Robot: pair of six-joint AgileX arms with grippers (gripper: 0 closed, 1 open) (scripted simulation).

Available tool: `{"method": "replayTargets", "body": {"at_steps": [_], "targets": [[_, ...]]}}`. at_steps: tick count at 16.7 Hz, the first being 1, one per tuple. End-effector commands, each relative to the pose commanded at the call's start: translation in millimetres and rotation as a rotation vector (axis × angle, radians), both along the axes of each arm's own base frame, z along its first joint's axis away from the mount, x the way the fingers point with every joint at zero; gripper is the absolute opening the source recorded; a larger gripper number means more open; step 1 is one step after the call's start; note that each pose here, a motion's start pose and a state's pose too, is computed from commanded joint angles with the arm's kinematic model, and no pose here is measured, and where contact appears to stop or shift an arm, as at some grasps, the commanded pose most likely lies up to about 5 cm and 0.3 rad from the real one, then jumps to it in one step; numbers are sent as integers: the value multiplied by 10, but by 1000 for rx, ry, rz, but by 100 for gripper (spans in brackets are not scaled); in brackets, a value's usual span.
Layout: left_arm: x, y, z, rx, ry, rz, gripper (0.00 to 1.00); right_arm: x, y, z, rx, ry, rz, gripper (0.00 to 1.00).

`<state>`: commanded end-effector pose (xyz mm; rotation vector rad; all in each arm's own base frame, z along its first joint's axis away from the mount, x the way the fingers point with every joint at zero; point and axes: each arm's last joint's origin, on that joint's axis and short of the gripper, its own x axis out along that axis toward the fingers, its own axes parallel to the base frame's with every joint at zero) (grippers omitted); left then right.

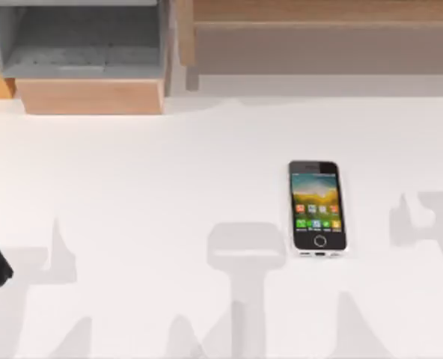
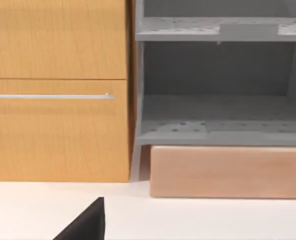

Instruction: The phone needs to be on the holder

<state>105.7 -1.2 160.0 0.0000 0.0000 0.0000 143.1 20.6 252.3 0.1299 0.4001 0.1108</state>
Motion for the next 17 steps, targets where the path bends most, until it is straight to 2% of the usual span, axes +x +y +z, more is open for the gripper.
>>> {"method": "replayTargets", "body": {"at_steps": [4,9,13,17], "targets": [[0,0,0,0,0,0,100,720,327,198,10,386,35,100],[0,0,0,0,0,0,100,1603,945,-95,-47,822,29,100],[0,0,0,0,0,0,100,2046,1427,-421,-99,1025,6,100],[0,0,0,0,0,0,100,2275,1760,-719,-137,1133,-14,100]]}}
